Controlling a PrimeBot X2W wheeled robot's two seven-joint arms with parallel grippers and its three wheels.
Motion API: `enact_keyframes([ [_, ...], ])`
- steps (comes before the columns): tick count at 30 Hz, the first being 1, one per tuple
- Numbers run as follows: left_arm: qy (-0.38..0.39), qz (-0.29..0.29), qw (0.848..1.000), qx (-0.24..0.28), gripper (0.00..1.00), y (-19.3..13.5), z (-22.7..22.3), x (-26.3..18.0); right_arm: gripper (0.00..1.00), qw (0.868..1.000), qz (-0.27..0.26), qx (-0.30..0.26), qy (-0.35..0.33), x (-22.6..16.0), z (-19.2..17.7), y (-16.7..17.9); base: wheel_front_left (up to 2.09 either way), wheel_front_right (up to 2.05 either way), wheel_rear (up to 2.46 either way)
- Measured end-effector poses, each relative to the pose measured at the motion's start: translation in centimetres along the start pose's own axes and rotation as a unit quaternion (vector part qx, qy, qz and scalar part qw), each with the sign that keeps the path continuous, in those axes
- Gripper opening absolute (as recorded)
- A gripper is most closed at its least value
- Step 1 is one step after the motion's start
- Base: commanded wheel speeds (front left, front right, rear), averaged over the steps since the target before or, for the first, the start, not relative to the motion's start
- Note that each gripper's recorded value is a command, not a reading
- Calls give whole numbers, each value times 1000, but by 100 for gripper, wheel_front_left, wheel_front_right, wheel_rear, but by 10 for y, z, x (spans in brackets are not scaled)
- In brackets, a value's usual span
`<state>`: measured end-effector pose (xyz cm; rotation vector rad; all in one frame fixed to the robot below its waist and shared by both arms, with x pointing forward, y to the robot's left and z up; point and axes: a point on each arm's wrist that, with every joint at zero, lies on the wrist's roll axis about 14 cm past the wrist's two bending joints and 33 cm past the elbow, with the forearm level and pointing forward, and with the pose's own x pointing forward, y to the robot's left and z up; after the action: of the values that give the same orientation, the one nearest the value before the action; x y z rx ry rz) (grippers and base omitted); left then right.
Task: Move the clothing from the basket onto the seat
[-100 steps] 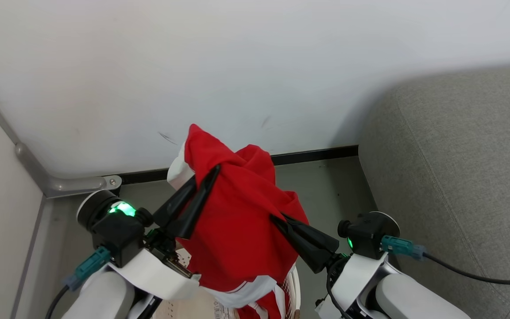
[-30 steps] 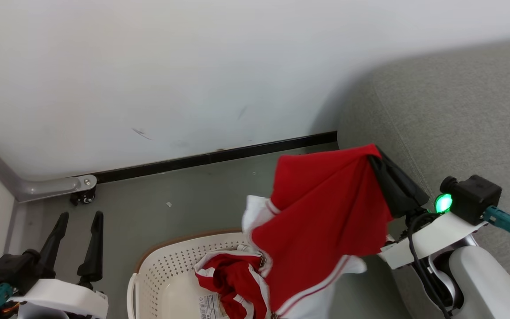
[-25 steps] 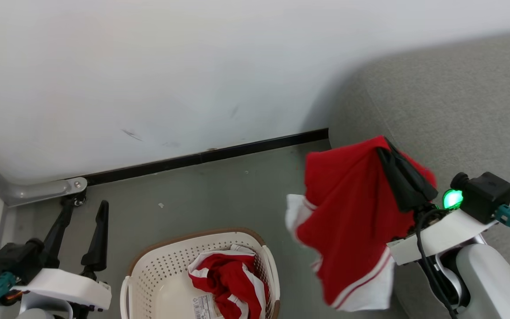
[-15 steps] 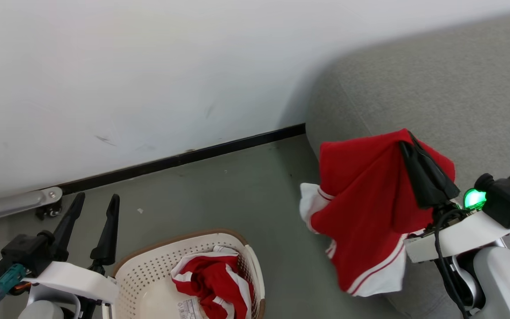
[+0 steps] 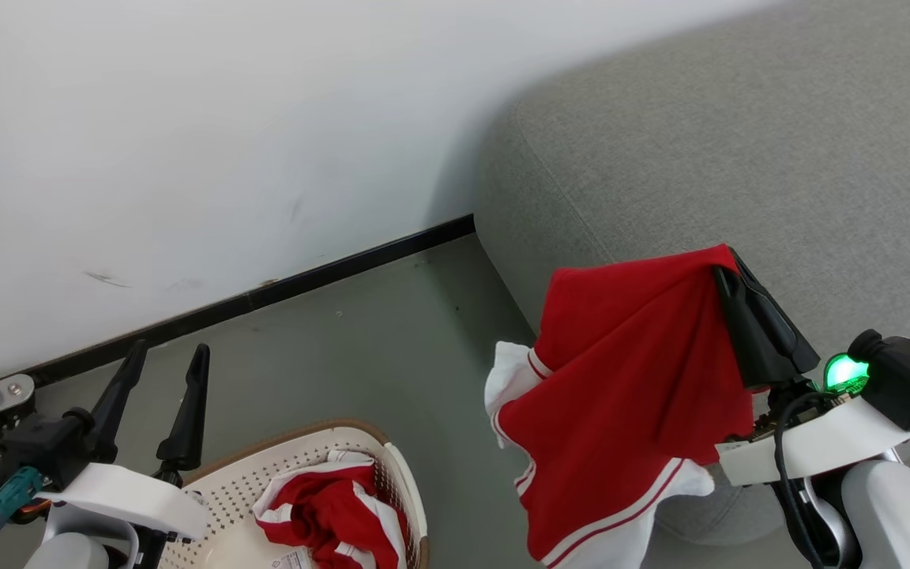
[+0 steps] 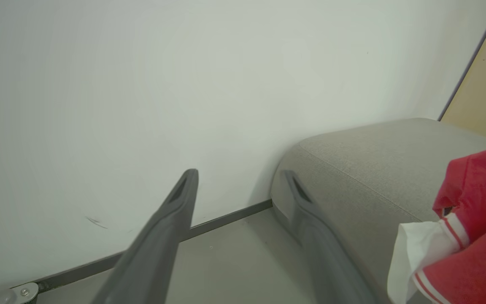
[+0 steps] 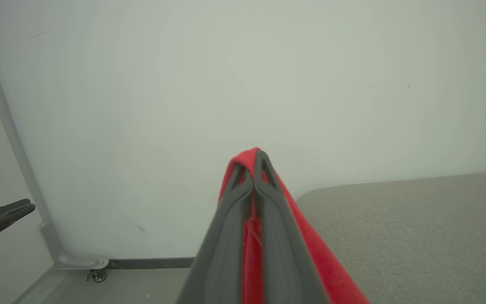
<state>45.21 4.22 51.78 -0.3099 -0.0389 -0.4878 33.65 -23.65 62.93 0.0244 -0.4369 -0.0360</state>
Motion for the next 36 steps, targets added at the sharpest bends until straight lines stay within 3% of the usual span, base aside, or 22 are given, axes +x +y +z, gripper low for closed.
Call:
enact_keyframes([
  [15, 14, -23, 1000, -1, 100, -7, -15, 20, 0, 999, -47, -11, 9, -14, 0, -21, 0, 0, 0],
  [22, 19, -24, 999, -10, 100, -6, -24, 25, 0, 995, -101, -23, 5, -15, 2, -53, 0, 0, 0],
  [36, 35, -13, 999, -25, 100, 13, -47, 27, 0, 987, -148, -45, -40, 37, 16, -105, 0, 0, 0],
])
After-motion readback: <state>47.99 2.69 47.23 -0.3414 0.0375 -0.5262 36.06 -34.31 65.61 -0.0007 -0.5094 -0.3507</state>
